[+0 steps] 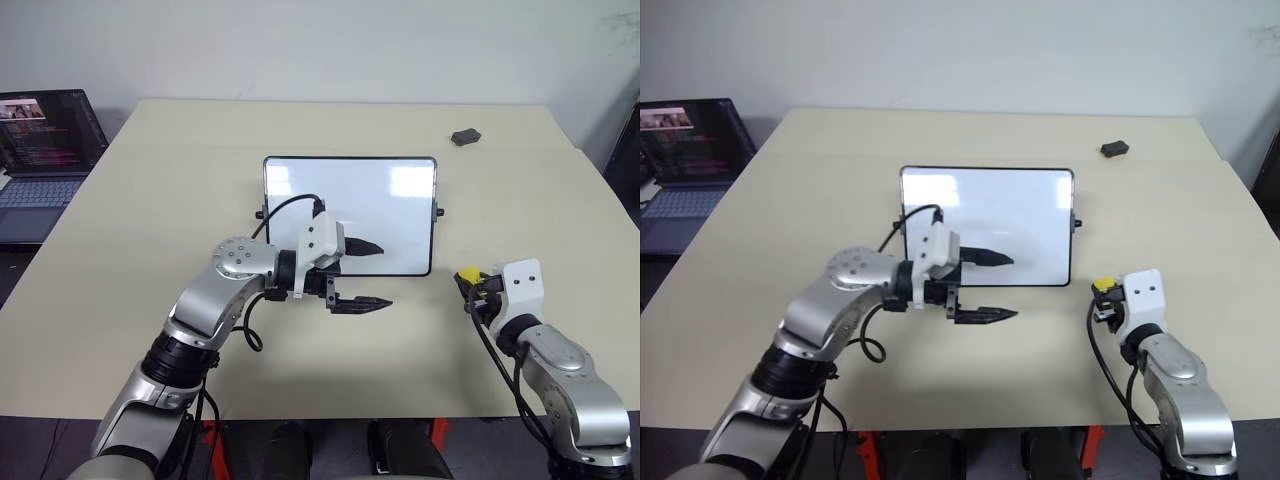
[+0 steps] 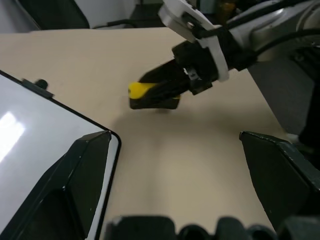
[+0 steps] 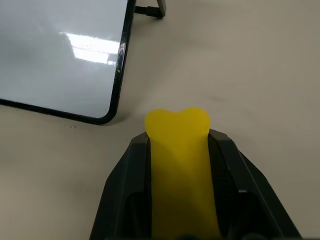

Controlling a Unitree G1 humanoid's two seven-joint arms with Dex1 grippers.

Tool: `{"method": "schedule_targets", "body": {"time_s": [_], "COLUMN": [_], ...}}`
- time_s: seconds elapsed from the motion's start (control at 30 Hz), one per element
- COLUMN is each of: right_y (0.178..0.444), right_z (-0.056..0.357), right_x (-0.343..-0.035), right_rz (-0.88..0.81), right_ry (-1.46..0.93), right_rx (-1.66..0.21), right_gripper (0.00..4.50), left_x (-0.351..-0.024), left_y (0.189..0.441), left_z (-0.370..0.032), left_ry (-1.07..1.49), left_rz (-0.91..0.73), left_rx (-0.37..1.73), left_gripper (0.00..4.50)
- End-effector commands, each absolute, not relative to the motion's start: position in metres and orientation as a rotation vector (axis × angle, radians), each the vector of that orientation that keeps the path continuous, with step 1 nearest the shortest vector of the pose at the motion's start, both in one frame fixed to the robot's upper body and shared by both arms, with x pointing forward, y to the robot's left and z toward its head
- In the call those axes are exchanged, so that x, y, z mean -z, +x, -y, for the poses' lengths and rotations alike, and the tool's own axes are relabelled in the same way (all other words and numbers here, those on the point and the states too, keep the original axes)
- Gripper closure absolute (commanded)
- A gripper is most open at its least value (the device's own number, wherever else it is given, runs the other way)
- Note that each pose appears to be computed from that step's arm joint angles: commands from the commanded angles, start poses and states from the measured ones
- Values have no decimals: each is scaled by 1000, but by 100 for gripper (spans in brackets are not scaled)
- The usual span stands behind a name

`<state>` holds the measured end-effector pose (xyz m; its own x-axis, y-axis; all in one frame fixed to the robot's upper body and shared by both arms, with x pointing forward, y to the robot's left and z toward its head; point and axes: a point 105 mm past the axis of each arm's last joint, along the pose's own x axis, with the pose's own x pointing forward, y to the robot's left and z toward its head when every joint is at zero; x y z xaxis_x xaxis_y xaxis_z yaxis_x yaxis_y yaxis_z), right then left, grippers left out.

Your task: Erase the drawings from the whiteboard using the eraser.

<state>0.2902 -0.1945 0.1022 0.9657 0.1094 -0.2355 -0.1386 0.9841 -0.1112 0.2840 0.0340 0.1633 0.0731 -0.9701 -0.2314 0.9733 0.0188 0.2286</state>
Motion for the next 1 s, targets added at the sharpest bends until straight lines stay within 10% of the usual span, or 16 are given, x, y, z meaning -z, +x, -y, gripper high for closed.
{"method": "schedule_targets", "body": {"time_s": [0.03,0.6,0.9,1.0], "right_y": [296,303,309,311], "right_z": [208,222,228,223], "right_x": [-107,-100,-104,-125], "right_rz": [-223,-296,-269,-168], "right_ry": [-112,22,13,11], "right_rx": [-39,18,29,0], "right_gripper": [336,336,20,5], "left_x": [-169,-162,-163,-171], "left_y": [278,273,279,292], "left_z": [-24,-20,-28,-41], "left_ry": [408,429,412,361], "left_rz": [39,37,39,64], "left_rx": [1565,1581,1510,1386], "left_gripper": [0,0,0,0]}}
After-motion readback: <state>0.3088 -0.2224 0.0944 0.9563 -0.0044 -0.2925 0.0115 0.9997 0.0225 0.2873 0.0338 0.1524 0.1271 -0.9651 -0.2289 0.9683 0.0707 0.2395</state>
